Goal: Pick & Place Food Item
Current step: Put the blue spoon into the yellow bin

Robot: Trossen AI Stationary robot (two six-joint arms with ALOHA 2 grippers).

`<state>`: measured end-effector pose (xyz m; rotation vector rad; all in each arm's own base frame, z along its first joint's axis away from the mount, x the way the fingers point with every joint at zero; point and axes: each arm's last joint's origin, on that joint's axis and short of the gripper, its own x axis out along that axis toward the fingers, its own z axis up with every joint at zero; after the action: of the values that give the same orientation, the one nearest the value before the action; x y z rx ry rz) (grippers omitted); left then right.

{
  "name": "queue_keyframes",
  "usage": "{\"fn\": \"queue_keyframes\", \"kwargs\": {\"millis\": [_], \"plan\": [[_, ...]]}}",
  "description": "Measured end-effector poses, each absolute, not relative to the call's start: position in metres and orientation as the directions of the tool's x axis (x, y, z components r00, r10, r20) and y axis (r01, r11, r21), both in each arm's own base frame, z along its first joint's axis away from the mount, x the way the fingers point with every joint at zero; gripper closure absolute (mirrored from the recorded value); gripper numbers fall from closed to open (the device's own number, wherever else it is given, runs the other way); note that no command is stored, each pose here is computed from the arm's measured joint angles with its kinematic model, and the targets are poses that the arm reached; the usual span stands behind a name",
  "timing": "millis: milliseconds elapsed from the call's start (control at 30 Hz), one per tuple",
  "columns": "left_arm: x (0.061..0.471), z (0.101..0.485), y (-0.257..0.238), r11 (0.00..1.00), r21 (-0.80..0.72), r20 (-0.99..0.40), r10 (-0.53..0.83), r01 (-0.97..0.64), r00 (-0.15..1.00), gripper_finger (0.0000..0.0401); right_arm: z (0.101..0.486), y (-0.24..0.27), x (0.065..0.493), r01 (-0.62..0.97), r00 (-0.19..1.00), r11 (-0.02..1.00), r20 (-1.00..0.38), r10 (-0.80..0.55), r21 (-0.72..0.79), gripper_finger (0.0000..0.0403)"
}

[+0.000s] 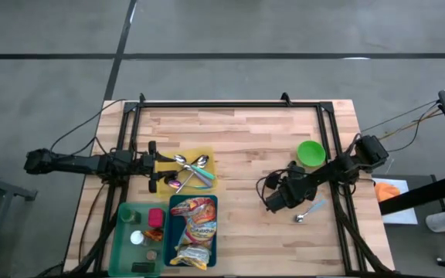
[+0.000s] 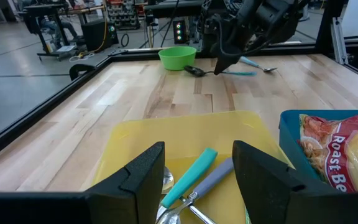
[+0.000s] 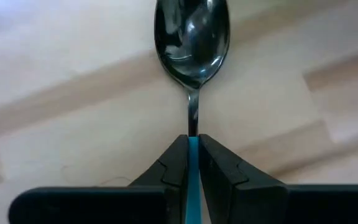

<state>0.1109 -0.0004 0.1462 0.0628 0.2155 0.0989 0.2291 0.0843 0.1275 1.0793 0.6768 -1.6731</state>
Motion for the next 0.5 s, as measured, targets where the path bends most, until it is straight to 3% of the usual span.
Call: {"fn": "queue_keyframes", "kwargs": {"millis": [500], "plan": [[0.111,0.146,0.000,0.993,0.073,-0.210,0.105,-0.091,0.972,0.0212,0.173,0.085,0.260,0.973,0.178,0.006,-0.731,-0.658,0.231,0.0373]]}}
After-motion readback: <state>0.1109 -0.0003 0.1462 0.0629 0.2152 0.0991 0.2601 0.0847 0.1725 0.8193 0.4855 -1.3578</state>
